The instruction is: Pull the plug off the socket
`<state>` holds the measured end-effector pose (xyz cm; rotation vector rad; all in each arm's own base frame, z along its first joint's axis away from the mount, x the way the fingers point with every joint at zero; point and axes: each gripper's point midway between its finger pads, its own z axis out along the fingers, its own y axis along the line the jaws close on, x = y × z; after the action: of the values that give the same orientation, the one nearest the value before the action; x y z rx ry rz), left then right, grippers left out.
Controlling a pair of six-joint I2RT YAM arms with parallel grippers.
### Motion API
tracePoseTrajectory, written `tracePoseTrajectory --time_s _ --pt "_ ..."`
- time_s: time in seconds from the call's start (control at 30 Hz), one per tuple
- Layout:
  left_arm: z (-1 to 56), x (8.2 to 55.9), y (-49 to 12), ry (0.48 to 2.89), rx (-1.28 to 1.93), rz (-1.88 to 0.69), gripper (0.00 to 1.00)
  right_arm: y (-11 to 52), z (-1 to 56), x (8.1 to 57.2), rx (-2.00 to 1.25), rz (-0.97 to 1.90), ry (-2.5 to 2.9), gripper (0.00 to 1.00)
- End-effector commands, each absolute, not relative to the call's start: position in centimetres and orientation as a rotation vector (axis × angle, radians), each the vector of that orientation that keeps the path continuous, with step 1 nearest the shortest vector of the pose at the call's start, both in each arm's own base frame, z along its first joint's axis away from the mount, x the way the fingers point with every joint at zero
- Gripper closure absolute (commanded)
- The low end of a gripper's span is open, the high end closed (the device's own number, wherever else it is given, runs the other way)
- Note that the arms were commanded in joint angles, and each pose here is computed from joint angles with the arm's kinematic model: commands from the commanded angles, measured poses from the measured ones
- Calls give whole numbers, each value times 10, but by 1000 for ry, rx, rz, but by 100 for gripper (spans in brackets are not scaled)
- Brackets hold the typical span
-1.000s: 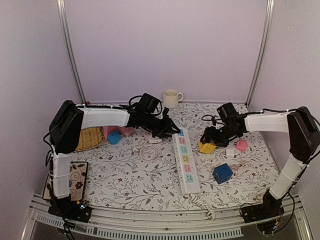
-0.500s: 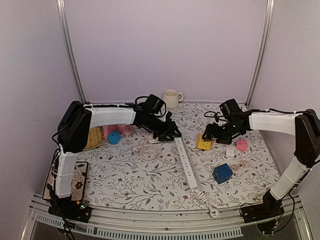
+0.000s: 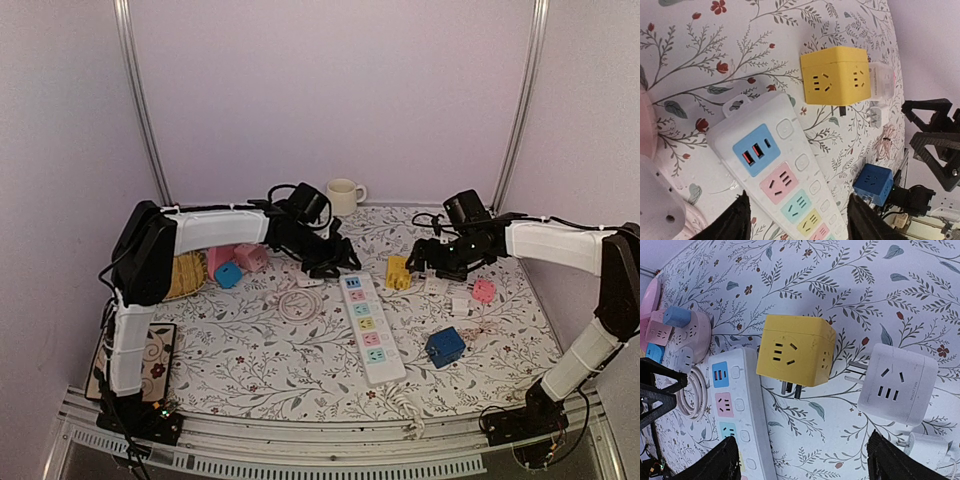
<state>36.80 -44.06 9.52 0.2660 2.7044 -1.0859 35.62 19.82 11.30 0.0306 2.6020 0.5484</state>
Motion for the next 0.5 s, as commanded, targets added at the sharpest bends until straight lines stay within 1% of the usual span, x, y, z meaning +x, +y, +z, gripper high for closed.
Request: tracePoseTrajectory --time_s 0.0,0.13,0.23,0.3,0.47 --pt "138 368 -426 2622 269 -1010 35 198 137 362 21 557 2544 9" --pt "150 374 -402 2595 215 -862 34 199 142 363 17 567 2533 6" --pt "157 382 -379 2576 149 -728 34 201 145 364 13 579 2527 1" --pt "159 390 -364 2570 111 -649 34 203 146 365 5 585 2523 1" --pt "153 410 -339 2585 50 -499 29 206 150 364 -7 594 2515 1"
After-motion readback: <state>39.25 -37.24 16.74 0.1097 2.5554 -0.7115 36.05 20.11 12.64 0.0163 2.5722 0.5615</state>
